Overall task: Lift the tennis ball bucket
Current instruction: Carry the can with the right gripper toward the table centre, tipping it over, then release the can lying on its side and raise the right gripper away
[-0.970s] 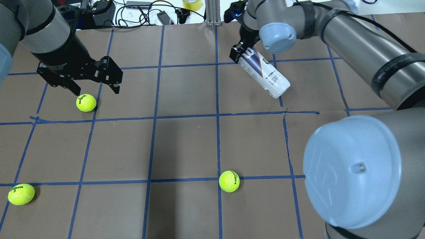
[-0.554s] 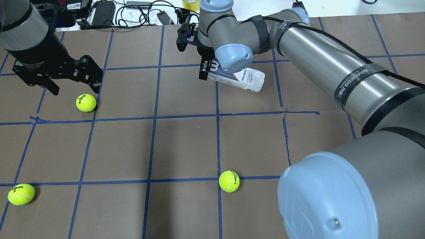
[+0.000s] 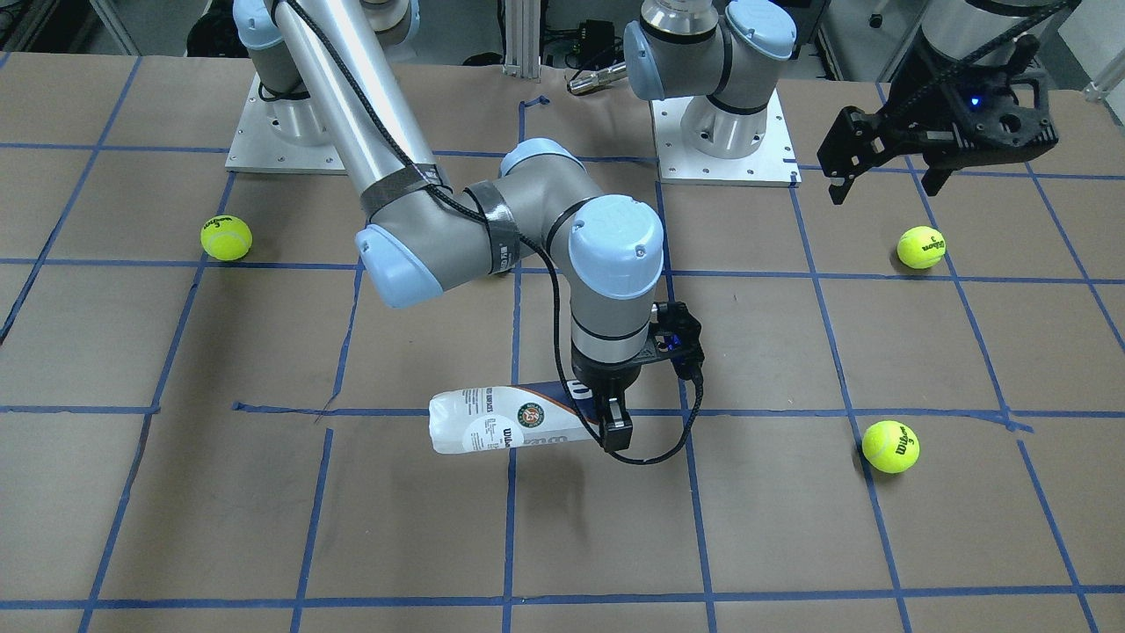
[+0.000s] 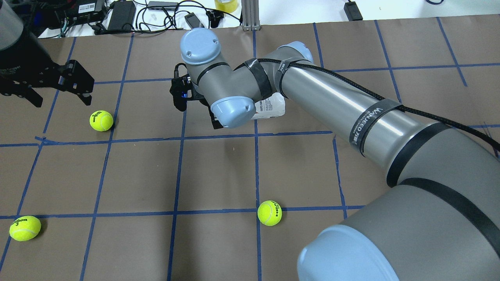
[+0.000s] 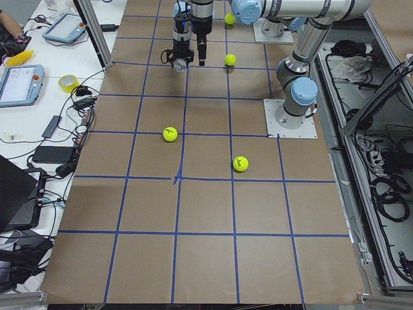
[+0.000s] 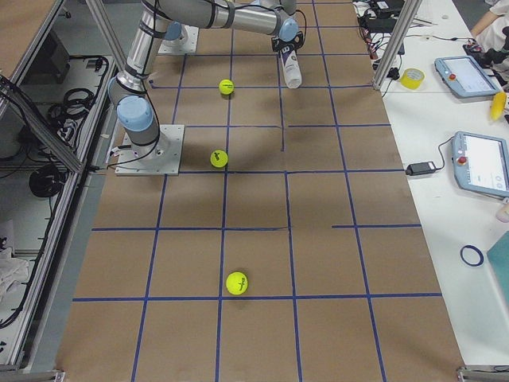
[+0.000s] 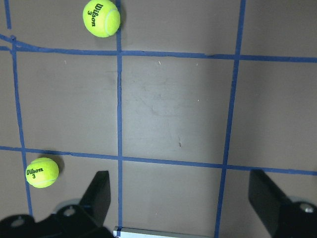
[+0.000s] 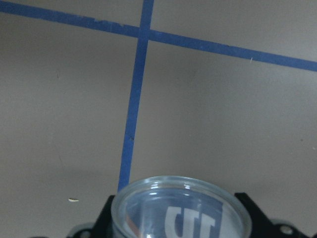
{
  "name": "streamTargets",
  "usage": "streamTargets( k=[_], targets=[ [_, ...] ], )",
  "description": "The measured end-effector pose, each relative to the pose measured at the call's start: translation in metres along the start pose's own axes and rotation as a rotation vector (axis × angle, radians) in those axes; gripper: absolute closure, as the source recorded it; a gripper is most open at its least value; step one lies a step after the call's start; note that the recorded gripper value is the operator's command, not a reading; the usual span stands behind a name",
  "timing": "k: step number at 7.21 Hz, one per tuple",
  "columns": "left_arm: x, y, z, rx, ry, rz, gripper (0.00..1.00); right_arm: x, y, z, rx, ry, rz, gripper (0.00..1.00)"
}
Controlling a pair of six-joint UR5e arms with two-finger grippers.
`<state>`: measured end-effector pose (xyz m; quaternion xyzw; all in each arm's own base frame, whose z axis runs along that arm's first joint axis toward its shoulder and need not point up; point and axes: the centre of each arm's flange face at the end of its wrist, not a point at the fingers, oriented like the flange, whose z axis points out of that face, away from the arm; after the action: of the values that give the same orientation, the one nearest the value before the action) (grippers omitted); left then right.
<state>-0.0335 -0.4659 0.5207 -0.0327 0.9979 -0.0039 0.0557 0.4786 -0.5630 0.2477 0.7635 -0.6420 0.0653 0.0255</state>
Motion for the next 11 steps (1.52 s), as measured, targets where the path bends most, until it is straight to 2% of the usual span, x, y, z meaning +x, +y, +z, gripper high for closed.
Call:
streamTargets(
  k=[2, 4, 5, 7, 8, 10, 11],
  targets=[
    [0.0, 0.0, 0.0, 0.001, 0.0, 0.001, 0.0, -0.005, -0.005, 0.02, 0.03, -0.029, 0.014, 0.0],
    [0.001, 0.001, -0.001, 0.002, 0.001, 0.002, 0.0, -0.005, -0.008, 0.025, 0.092, -0.057, 0.027, 0.0],
    [0.001, 0.001, -0.001, 0.001, 0.001, 0.003, 0.0, -0.002, -0.006, 0.021, 0.108, -0.055, 0.037, 0.0],
    [0.001, 0.001, 0.0, 0.001, 0.0, 0.003, 0.0, 0.016, 0.013, -0.013, 0.121, -0.024, 0.087, 0.0],
    [0.001, 0.002, 0.0, 0.0, 0.0, 0.003, 0.0, 0.029, 0.045, -0.047, 0.119, -0.022, 0.18, 0.0],
    [-0.001, -0.001, 0.001, 0.0, 0.003, -0.001, 0.0, 0.041, 0.122, -0.132, 0.109, 0.009, 0.437, 0.0],
    [0.002, -0.009, 0.007, 0.013, 0.031, -0.007, 0.0, 0.031, 0.152, -0.172, 0.081, 0.0, 0.578, 0.0]
  ],
)
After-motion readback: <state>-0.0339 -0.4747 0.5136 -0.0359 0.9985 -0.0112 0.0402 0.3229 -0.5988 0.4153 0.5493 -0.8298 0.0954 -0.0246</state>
